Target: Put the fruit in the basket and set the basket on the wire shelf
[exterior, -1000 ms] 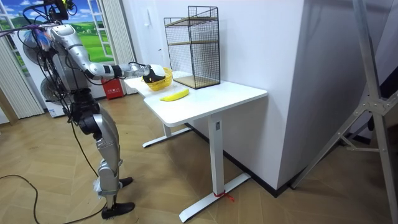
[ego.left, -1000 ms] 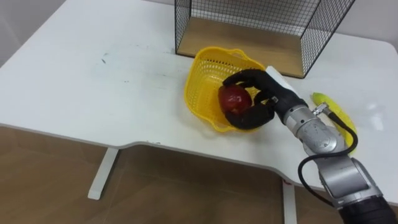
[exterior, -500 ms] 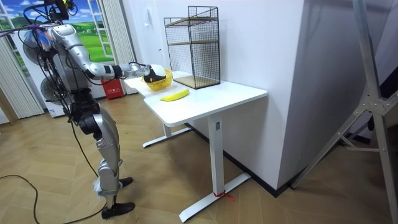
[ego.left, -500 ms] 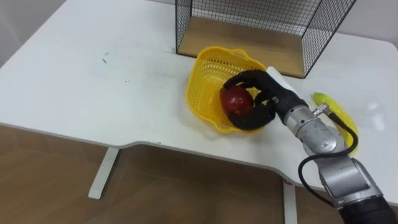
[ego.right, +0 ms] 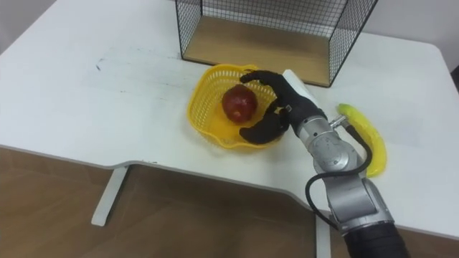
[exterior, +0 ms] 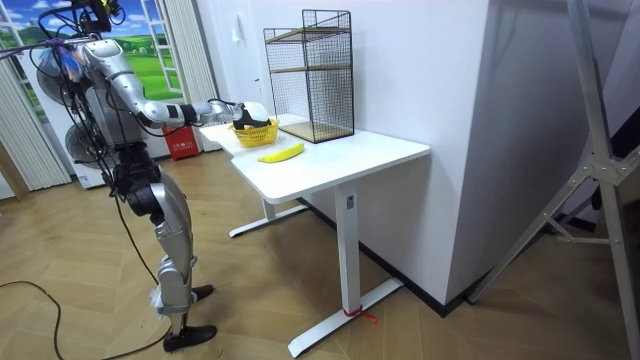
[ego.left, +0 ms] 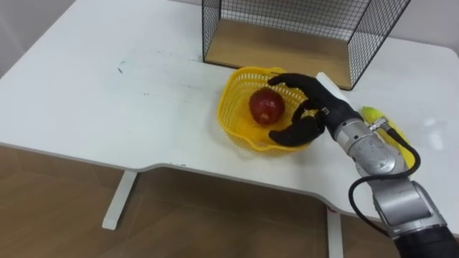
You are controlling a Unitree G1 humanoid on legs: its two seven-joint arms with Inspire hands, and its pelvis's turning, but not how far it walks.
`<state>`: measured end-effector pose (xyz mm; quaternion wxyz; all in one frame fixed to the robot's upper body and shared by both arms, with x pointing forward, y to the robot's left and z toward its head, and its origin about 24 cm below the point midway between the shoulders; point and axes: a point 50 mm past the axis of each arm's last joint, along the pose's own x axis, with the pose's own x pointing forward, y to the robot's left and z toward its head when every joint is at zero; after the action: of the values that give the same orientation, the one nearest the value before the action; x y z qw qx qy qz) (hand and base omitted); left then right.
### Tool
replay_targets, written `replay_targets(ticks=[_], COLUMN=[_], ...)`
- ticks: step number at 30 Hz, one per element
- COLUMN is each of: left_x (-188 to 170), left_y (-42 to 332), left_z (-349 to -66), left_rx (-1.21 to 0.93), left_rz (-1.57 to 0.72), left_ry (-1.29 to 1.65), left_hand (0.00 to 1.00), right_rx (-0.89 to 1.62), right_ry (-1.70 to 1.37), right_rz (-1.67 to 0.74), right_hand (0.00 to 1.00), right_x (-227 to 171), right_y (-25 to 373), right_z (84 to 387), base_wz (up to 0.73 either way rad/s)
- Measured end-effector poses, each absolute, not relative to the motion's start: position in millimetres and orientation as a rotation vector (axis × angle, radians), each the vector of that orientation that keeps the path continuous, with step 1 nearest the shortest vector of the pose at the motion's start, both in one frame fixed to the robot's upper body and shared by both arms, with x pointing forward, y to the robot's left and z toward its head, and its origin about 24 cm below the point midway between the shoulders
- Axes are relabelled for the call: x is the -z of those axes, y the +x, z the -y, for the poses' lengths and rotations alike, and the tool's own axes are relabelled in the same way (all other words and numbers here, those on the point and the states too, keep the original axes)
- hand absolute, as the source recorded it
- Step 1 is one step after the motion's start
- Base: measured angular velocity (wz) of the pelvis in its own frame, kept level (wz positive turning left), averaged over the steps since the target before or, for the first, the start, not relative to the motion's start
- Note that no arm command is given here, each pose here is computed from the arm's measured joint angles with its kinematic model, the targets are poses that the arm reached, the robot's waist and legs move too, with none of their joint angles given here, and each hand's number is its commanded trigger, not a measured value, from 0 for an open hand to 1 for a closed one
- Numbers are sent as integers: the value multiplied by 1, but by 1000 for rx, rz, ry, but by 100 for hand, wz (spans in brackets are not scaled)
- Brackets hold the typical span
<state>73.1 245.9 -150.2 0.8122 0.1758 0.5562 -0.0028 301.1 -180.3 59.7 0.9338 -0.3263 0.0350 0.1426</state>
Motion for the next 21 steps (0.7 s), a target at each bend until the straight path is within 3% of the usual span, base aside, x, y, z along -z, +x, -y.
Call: replay_targets(ticks=[21], left_x=[150], left_y=[73], left_z=[-245], left_rx=[8], left_rz=[-1187], left_ry=[376], left_hand=[0], right_rx=[-310], right_ry=[-622], right_rz=[-45], right_hand=[0], right_x=[-66], right_y=[301], right_z=[177], base_wz=[0])
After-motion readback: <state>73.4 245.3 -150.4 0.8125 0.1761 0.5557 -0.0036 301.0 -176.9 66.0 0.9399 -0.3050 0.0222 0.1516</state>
